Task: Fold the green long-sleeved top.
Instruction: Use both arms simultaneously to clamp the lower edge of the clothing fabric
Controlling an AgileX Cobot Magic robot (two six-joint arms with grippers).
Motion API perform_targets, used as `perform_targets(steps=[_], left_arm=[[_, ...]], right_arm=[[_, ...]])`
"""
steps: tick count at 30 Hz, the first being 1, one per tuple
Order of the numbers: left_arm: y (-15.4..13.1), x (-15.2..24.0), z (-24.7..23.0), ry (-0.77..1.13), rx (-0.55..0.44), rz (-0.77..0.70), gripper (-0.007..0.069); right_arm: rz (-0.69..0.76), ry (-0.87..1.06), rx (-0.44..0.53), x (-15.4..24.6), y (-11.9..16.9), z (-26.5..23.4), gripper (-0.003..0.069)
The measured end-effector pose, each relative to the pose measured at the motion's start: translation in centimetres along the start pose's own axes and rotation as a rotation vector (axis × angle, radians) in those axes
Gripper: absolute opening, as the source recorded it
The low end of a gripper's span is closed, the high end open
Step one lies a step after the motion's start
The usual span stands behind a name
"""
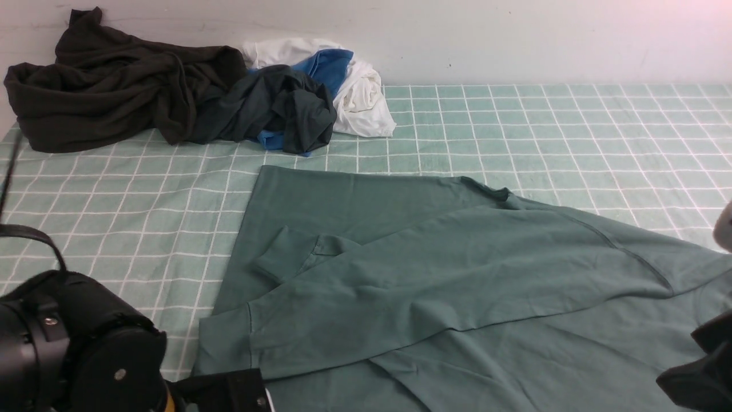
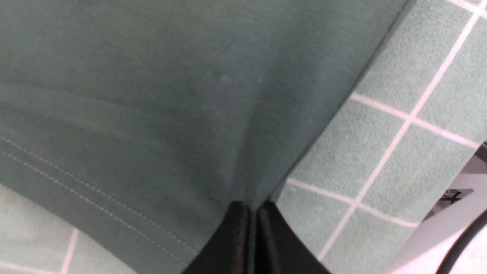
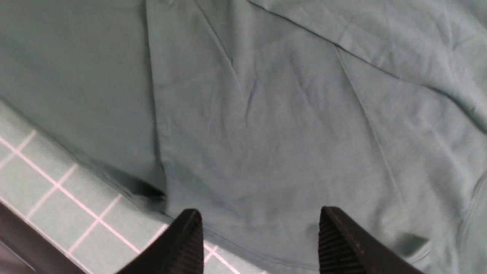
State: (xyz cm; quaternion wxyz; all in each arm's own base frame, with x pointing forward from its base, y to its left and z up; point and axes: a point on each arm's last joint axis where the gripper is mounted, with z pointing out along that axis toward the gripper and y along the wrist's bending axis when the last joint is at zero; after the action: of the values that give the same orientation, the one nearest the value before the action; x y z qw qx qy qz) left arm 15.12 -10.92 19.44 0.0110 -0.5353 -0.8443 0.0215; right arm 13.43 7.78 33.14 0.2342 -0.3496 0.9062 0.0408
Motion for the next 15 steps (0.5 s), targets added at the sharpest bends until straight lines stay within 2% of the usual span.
perform_targets(steps=[4,9,15], left_arm=[[0.3,1.0,-0.5,0.019,0.01,-0.044,-0.0001],[0.4,0.9,-0.6,0.003,0.005,-0.051,-0.0002],[0.4,0.8,-0.6,-0.011,0.0,-0.053,-0.0003]], right_arm=[[-0.139,0.097,-0.07,0.9,0.5,2.7,0.0394],[-0.29,0.293,-0.177,5.0,1.6,8.3,0.0401],[-0.423,0.292,-0.164,7.9,1.8,12.0,0.0401]])
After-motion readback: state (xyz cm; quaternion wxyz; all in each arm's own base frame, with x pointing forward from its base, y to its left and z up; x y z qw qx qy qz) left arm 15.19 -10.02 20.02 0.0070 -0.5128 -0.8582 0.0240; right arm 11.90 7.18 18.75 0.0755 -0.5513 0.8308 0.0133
